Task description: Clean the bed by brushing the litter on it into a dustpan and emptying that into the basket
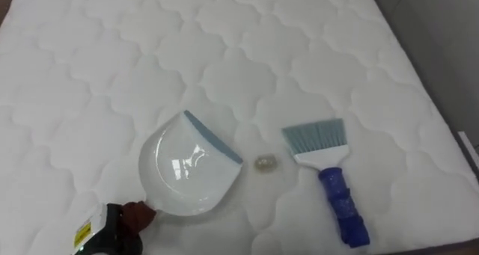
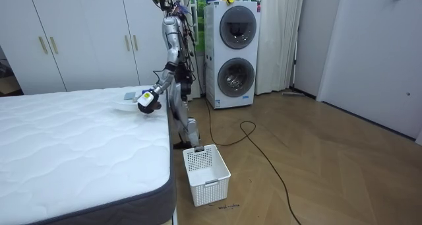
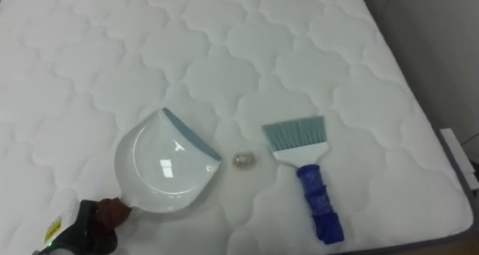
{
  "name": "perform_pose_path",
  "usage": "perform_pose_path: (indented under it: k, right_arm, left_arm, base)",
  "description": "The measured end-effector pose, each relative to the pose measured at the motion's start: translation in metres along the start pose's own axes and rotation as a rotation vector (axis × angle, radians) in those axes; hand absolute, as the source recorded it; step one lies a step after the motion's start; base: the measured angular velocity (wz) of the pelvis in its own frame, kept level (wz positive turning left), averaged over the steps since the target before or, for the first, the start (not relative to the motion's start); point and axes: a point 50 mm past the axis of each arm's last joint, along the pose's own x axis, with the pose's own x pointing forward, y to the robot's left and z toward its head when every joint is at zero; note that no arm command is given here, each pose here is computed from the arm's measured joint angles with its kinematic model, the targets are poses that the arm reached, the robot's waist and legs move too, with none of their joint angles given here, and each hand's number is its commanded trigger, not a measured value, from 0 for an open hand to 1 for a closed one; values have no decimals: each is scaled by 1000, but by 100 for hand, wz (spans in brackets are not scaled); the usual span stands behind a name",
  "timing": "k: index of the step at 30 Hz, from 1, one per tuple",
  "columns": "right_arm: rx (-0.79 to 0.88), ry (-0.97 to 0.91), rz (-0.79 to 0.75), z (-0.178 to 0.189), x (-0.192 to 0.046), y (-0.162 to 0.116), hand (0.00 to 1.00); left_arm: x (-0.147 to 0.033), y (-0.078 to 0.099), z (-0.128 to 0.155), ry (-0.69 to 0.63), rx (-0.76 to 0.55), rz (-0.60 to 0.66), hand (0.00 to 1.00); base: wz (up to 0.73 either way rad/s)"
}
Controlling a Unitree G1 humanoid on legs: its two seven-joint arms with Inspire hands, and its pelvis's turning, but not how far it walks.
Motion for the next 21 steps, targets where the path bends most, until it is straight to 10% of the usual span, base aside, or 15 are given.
perform_pose_path:
  k: [10,21]
  right_arm:
    - [226,-295,-181,77,-10,13,0]
    - [-73,-782,-289,126,-43,42,0]
  left_arm:
    - [-3,1,-12,38,-24,-54,100]
    - [0,3,-14,59,-40,-144,100]
  base:
    - [-9]
    - [-6]
